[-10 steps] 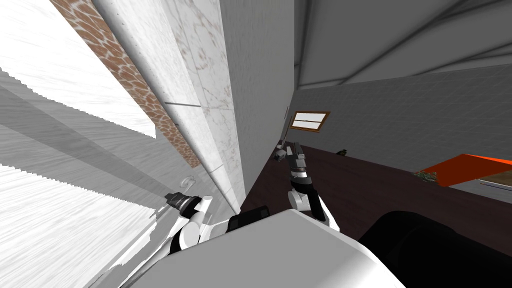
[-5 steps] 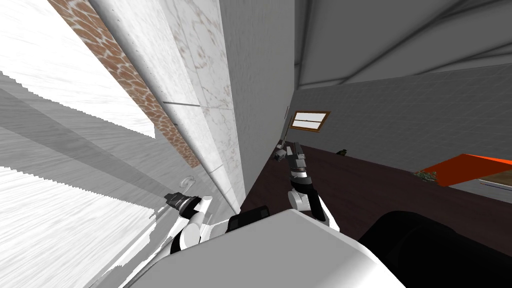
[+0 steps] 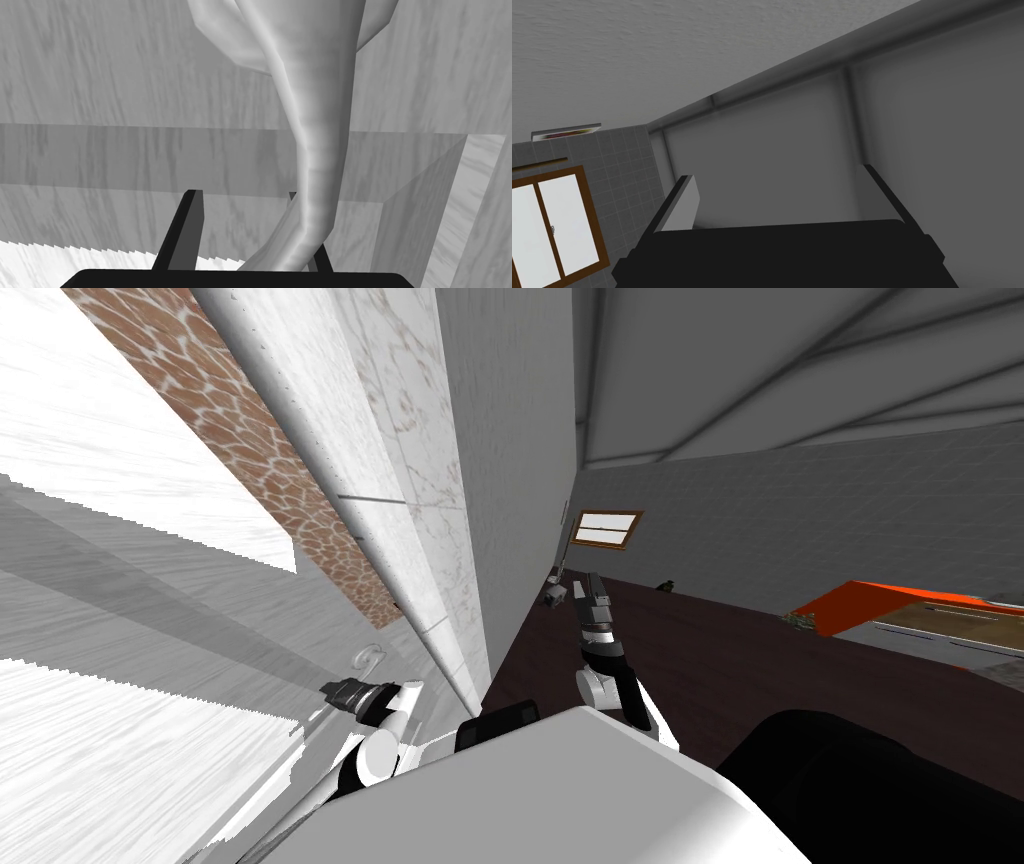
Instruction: Push the door open
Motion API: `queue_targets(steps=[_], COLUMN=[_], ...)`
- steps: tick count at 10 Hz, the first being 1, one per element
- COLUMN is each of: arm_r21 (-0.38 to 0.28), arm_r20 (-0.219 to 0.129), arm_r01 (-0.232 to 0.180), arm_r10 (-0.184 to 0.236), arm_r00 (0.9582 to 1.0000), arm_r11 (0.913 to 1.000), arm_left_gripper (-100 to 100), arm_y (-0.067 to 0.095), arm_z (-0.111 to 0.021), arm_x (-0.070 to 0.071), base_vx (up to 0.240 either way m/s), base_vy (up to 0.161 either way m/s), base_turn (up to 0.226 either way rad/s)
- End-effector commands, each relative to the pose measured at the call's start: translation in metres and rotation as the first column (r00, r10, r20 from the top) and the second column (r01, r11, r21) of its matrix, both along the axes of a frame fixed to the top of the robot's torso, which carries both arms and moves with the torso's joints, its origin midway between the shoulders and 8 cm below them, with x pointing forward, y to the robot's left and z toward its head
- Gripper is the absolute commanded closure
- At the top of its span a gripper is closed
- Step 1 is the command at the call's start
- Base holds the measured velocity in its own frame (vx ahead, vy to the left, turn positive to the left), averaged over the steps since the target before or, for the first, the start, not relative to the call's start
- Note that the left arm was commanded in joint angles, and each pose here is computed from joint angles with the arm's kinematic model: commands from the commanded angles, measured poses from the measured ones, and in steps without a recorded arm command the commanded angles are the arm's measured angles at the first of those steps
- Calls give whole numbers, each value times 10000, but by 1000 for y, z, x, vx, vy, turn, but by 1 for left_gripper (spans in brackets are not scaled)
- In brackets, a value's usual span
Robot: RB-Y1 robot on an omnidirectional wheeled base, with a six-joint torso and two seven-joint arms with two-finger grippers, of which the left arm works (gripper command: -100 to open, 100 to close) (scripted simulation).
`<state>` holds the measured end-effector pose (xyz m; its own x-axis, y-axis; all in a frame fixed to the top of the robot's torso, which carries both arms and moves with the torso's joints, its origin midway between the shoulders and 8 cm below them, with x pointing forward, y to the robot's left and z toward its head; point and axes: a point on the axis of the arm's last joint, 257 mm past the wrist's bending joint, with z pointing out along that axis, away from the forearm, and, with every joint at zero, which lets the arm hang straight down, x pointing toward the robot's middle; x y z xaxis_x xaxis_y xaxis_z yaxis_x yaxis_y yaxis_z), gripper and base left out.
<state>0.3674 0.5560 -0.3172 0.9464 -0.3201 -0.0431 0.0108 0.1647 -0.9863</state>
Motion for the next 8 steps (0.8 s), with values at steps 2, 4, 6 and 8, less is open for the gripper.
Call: queue_targets(steps=[2, 4, 6, 8], arm_r21=[276, 289, 289, 289], arm_r20=[185, 219, 219, 219], arm_r01=[-172, -296, -296, -296], arm_r10=[167, 290, 290, 290], arm_r00=[9997, 9993, 9993, 9993], arm_r11=[9995, 9991, 9991, 9991], arm_left_gripper=[100, 100, 100, 100], arm_y=[8, 11, 11, 11], arm_z=[14, 15, 15, 15], arm_x=[-4, -7, -7, -7], base_vx=[5, -11, 2, 0], base_vy=[-9, 27, 8, 0], base_turn=[26, -58, 9, 0])
